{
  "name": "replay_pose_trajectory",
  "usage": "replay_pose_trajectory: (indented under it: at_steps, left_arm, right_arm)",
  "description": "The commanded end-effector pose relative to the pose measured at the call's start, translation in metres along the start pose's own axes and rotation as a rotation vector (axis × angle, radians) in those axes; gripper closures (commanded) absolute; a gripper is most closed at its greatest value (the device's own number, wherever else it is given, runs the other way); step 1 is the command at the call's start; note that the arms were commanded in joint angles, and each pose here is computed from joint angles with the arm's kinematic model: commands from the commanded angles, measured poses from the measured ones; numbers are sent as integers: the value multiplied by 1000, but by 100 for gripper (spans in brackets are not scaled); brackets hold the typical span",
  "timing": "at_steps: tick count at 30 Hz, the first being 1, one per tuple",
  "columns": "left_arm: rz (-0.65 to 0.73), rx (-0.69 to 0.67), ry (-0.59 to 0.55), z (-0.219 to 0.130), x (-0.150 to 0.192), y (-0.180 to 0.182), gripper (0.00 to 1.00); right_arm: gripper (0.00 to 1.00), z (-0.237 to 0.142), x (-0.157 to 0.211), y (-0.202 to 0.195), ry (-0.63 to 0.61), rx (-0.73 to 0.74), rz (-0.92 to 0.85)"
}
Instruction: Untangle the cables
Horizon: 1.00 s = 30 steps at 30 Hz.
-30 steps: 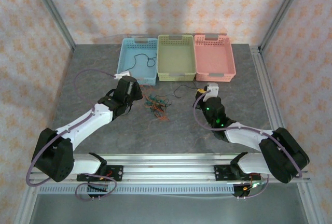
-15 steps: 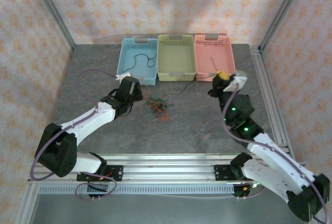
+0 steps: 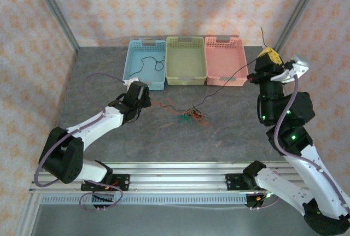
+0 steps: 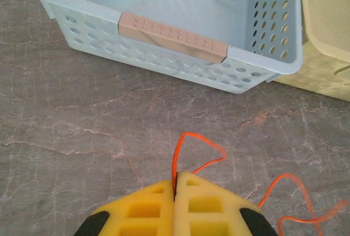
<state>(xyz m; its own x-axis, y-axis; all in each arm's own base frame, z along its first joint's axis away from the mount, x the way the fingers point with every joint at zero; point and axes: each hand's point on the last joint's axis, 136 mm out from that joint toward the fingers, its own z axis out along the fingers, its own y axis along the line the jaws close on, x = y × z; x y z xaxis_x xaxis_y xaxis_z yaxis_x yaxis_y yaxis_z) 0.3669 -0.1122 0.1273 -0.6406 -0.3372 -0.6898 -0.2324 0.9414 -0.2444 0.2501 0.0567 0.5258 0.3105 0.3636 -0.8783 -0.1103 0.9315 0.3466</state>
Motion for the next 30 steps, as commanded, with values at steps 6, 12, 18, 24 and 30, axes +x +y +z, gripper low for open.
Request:
replay_pose_trajectory:
  at_steps: [6, 12, 18, 24, 30]
  left_arm:
    - [-32, -176, -10, 12, -8, 37, 100]
    - [-116, -246, 26, 29, 1, 71, 100]
    - [-122, -231, 16, 26, -2, 69, 100]
    - [-132, -170, 37, 30, 1, 58, 100]
    - [-146, -126, 50, 30, 1, 49, 100]
  right_arm:
    - [100, -2, -57, -2, -81, 46, -30]
    - [100, -11, -71, -17, -115, 110, -55]
    - [100, -10, -17, -25, 12, 129, -87]
    - [100, -20, 114, -56, 241, 198, -128]
    - [100, -44, 209, -94, 398, 298, -186]
